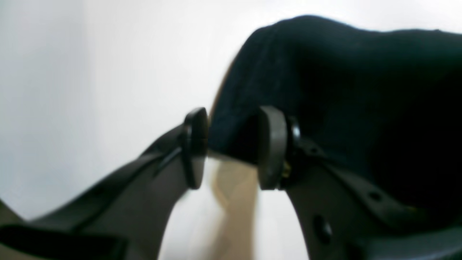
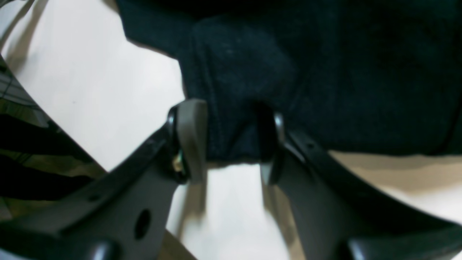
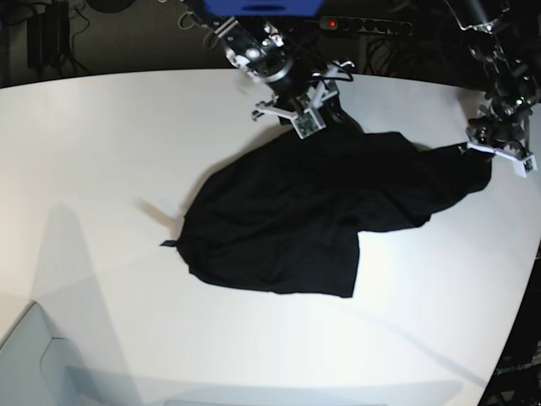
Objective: Layout the t-shirt on the table in an organized manner, then fold the t-shirt properly
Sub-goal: 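Drag the grasped edge with the right gripper away from the left gripper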
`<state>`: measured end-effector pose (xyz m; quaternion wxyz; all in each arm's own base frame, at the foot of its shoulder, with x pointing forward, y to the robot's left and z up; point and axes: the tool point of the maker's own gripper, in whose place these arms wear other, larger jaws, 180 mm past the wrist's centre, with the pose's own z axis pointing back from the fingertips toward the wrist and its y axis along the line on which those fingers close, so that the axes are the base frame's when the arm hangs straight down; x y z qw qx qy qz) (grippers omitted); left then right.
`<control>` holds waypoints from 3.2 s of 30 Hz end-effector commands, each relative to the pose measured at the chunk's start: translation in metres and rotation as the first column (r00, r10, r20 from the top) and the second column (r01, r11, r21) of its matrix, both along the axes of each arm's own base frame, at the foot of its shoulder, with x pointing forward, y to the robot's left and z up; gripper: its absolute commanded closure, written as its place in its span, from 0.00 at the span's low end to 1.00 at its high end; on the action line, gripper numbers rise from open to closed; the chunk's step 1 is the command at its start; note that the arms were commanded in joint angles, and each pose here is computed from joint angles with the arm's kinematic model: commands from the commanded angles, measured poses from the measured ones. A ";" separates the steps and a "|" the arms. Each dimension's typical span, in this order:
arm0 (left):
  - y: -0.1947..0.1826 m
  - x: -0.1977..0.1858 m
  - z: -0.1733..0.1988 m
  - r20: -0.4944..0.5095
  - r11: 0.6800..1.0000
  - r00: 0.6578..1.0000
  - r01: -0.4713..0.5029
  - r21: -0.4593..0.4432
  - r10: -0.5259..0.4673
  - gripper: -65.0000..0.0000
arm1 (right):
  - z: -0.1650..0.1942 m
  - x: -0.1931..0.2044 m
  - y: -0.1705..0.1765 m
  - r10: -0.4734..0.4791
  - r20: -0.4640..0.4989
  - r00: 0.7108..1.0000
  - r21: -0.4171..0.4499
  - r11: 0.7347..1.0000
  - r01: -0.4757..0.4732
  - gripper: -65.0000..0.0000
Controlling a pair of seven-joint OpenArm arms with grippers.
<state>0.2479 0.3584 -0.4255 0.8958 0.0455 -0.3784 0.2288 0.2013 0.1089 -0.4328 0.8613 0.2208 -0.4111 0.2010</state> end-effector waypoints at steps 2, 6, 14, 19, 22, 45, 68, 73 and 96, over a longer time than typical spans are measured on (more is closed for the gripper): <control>0.009 0.001 0.006 -0.017 0.998 1.000 0.021 0.060 -0.020 0.71 | -0.009 -0.003 -0.009 -0.001 -0.031 1.000 -0.037 0.999 0.000 0.62; 0.013 0.010 0.012 -0.021 0.994 0.999 0.028 0.107 -0.026 1.00 | -0.017 0.000 -0.029 -0.012 -0.028 1.000 -0.077 0.997 0.010 0.80; 0.014 0.011 0.013 -0.020 0.993 0.999 0.029 0.111 -0.027 1.00 | 0.013 0.011 -0.052 -0.091 0.029 0.995 -0.032 0.995 0.092 1.00; 0.014 0.011 0.013 -0.020 0.993 0.999 0.029 0.111 -0.027 1.00 | 0.054 0.009 -0.054 -0.099 0.100 0.990 0.034 0.995 0.096 1.00; 0.015 0.010 0.014 -0.019 0.993 0.999 0.027 0.111 -0.025 1.00 | 0.070 0.007 -0.060 -0.100 0.131 0.986 0.048 0.994 0.095 1.00; 0.029 0.012 0.060 0.067 0.980 0.997 0.011 0.197 -0.025 1.00 | 0.109 0.041 -0.215 -0.469 0.263 0.843 -0.024 0.871 0.492 1.00; 0.008 0.004 0.041 0.031 0.987 0.999 0.035 0.159 -0.040 1.00 | 0.106 0.067 -0.176 -0.337 0.125 0.933 -0.091 0.933 0.349 1.00; 0.009 0.000 0.038 0.020 0.986 0.999 0.036 0.160 -0.040 1.00 | 0.117 0.081 -0.156 -0.280 0.139 0.950 -0.084 0.952 0.293 1.00; 0.001 -0.012 0.027 -0.001 0.990 1.000 0.029 0.136 -0.029 1.00 | 0.102 0.109 -0.122 0.042 0.152 0.988 -0.208 0.978 -0.009 0.45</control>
